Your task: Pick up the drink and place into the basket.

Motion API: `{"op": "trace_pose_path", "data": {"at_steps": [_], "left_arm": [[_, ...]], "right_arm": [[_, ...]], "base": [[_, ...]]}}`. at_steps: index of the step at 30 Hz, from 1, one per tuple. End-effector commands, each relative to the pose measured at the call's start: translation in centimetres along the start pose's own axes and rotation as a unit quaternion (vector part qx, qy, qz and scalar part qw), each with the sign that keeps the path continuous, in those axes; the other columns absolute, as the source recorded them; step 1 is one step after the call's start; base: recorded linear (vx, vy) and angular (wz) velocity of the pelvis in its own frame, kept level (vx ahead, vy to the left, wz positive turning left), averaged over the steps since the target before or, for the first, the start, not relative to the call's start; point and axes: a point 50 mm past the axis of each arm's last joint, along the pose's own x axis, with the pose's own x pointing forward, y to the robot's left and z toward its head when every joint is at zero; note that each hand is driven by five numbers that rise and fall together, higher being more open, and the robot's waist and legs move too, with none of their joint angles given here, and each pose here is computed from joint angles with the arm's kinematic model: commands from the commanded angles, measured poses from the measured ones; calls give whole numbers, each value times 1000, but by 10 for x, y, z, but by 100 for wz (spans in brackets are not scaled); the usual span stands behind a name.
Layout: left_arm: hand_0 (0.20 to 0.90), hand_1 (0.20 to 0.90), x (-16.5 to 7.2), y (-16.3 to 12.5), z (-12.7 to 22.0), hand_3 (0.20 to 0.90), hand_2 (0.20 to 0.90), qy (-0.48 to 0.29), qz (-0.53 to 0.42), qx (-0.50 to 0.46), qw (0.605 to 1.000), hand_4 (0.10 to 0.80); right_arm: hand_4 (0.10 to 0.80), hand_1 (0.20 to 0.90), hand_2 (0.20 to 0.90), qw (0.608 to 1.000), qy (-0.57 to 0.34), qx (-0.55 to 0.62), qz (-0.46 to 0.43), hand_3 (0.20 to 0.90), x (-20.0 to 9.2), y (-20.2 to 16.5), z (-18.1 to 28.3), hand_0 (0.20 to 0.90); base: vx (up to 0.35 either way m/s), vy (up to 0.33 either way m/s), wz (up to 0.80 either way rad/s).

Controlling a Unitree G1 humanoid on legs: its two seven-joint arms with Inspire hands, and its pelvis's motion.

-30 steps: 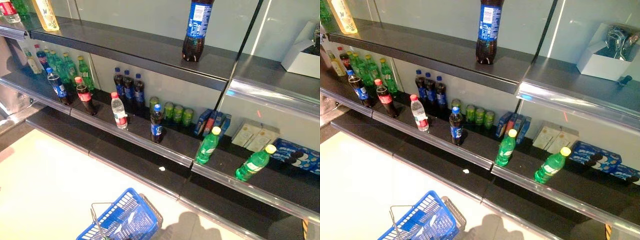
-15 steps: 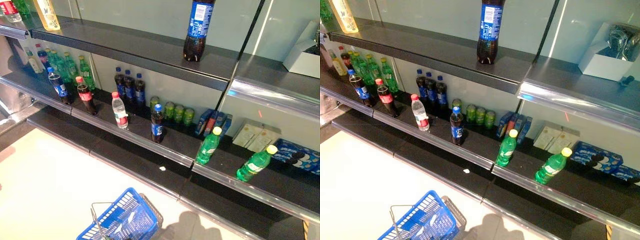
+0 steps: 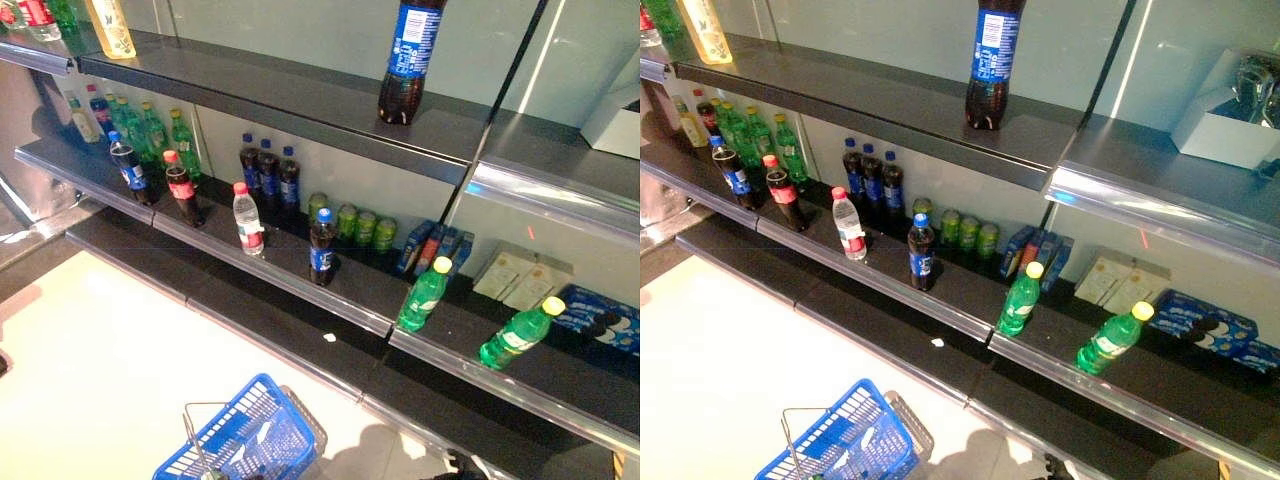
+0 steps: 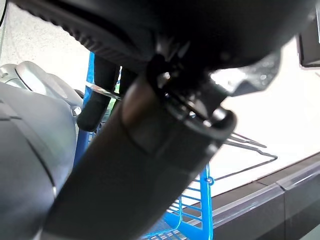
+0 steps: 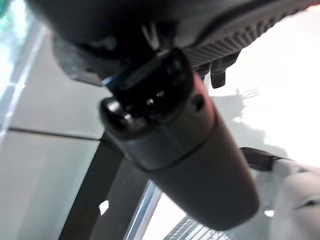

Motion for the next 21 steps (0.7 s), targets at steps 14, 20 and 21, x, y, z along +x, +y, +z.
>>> {"op": "trace_pose_path", "data": {"at_steps": [14, 20, 21], "left_arm": [[300, 300, -1, -28, 52, 200, 300, -93, -29, 18, 995, 100], [300, 300, -4, -23, 47, 200, 300, -96, -17, -4, 995, 100], [300, 300, -4, -23, 46, 200, 300, -96, -16, -6, 995, 100]], "right_arm": [[800, 900, 900, 915, -366, 157, 64, 900, -34, -9, 158, 900], [800, 900, 900, 853, -498, 155, 11, 900, -85, -35, 193, 900], [800, 900, 900, 848, -507, 153, 8, 900, -91, -38, 197, 900]], "base": [[-13, 19, 5], [-4, -10, 0], [0, -3, -6]]}}
